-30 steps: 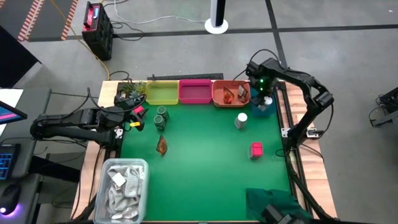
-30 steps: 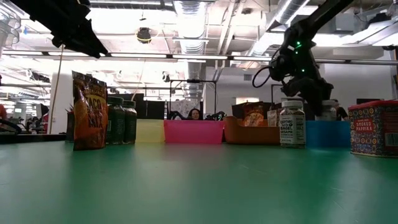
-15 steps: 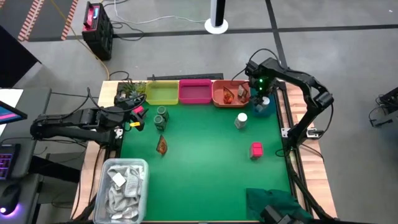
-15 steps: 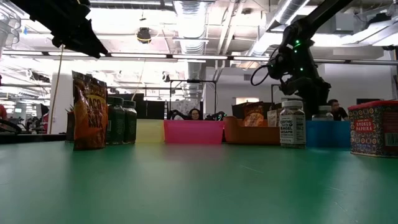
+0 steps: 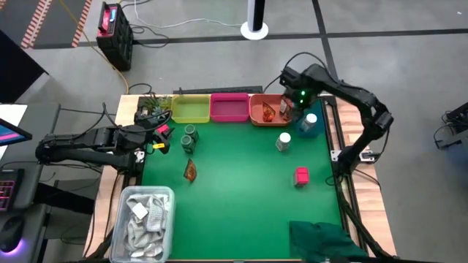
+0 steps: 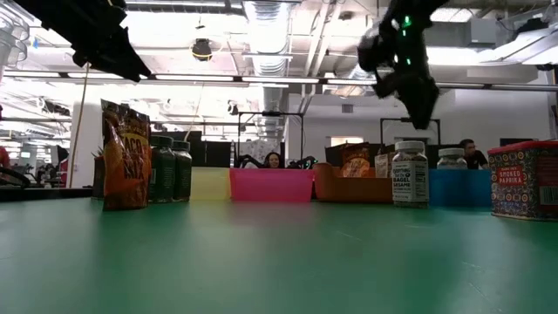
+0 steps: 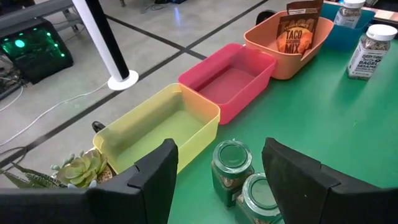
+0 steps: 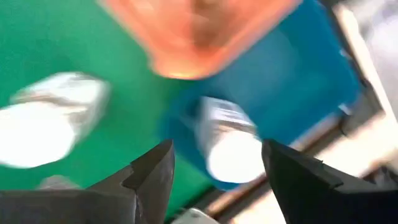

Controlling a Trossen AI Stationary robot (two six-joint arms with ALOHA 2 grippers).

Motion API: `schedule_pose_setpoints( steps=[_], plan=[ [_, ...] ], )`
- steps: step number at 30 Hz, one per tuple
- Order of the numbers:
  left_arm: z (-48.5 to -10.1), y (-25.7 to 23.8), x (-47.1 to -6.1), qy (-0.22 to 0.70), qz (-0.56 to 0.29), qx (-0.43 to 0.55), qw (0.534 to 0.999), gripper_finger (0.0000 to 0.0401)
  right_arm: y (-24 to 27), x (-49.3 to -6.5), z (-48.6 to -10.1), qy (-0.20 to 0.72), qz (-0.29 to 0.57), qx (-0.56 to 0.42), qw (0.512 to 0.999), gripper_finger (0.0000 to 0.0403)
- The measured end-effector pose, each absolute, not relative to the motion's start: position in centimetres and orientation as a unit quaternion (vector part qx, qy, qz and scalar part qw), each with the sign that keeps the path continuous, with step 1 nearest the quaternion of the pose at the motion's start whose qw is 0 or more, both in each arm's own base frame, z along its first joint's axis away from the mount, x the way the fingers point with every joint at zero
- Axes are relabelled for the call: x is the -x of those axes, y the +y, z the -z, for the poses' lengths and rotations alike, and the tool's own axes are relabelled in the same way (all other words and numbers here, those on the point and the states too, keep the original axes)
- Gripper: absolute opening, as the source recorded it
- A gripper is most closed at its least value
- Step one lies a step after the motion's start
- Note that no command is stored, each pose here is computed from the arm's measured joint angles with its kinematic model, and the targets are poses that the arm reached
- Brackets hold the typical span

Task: Sort spices by type
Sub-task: Put the white seasoning into the blue bin

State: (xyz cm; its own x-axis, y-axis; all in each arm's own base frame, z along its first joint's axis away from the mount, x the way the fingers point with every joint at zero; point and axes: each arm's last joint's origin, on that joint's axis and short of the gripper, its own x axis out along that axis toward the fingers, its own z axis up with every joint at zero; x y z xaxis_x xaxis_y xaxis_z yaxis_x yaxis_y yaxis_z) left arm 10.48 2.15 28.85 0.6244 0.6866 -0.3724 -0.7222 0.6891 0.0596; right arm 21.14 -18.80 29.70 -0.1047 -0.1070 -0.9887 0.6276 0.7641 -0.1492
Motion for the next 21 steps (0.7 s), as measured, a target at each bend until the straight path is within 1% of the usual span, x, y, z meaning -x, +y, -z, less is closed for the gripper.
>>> schedule_pose_setpoints(
  steps=[5, 9, 13, 15, 21],
  plan=[
    [-28.8, 2.2, -10.5, 0.187, -0.391, 0.045, 0.900, 0.0224, -14.6, -23.6, -31.6, 0.631, 0.240, -0.156, 0.721, 0.0272],
    [-28.9, 2.2, -10.5, 0.185, -0.390, 0.044, 0.901, 0.0224, -11.4, -25.2, -32.4, 0.613, 0.191, -0.102, 0.760, 0.0272],
    [-28.9, 2.2, -10.5, 0.185, -0.390, 0.043, 0.901, 0.0224, -8.8, -26.3, -32.4, 0.609, 0.144, -0.060, 0.778, 0.0272],
    [-28.9, 2.2, -10.5, 0.186, -0.390, 0.043, 0.901, 0.0224, -7.9, -26.8, -31.8, 0.609, 0.124, -0.039, 0.782, 0.0272],
    [-28.9, 2.2, -10.5, 0.186, -0.391, 0.045, 0.901, 0.0224, -7.1, -26.9, -28.8, 0.634, 0.085, -0.004, 0.769, 0.0272]
  ],
)
